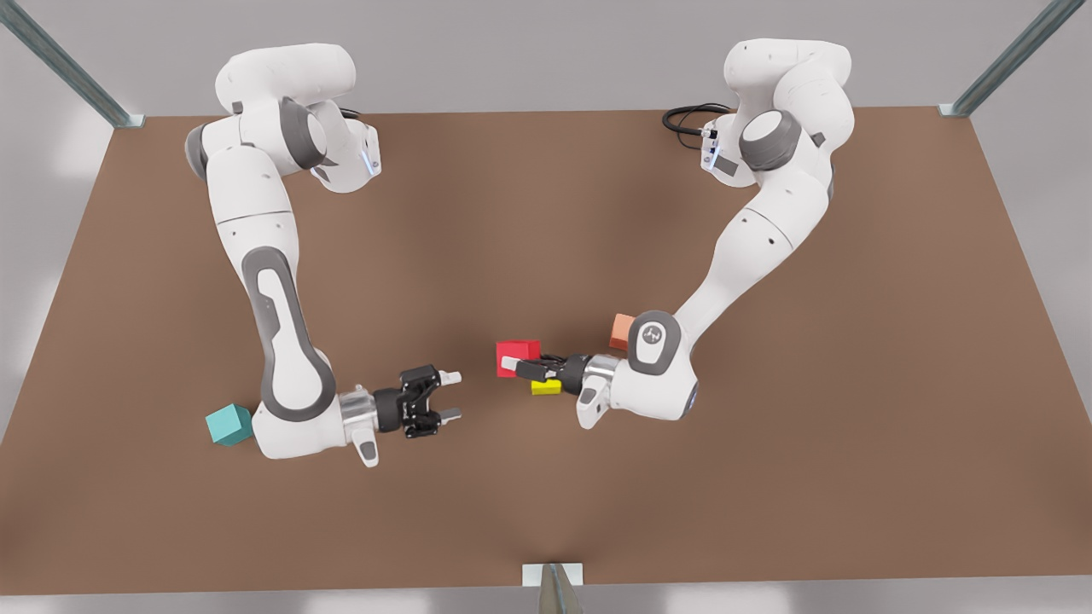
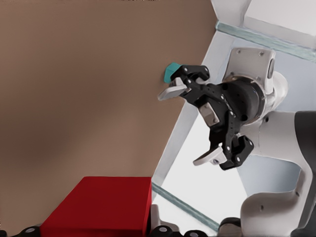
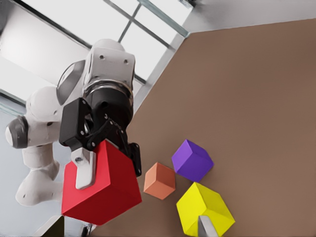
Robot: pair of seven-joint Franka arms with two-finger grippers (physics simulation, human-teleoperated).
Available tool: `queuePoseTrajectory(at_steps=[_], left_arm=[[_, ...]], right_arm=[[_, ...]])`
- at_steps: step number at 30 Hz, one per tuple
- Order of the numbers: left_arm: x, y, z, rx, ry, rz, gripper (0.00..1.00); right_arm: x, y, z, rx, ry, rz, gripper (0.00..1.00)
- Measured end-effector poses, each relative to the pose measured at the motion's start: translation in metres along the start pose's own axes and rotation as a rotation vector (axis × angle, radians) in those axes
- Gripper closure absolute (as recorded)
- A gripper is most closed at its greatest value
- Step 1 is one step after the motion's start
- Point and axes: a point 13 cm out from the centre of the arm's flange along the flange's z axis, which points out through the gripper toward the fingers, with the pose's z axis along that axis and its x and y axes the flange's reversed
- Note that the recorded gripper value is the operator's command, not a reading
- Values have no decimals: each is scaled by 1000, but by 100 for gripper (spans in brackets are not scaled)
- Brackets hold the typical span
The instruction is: Pick up red wooden cube and pass to hand red wooden cube and place in blue wooden cube
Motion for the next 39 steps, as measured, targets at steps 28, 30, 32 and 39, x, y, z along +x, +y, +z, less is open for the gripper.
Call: queuePoseTrajectory(at_steps=[28, 30, 32, 39], left_arm=[[-21, -2, -5, 114, -38, 327, 52], [-21, -3, -5, 117, -38, 336, 52], [-21, -2, -4, 119, -39, 345, 52], [-22, -2, -5, 119, -42, 374, 52]], right_arm=[[22, 27, 63, -53, -144, -705, 0], [20, 26, 67, -43, -150, -728, 0], [20, 24, 68, -35, -157, -745, 0], [16, 21, 75, -23, -182, -795, 0]])
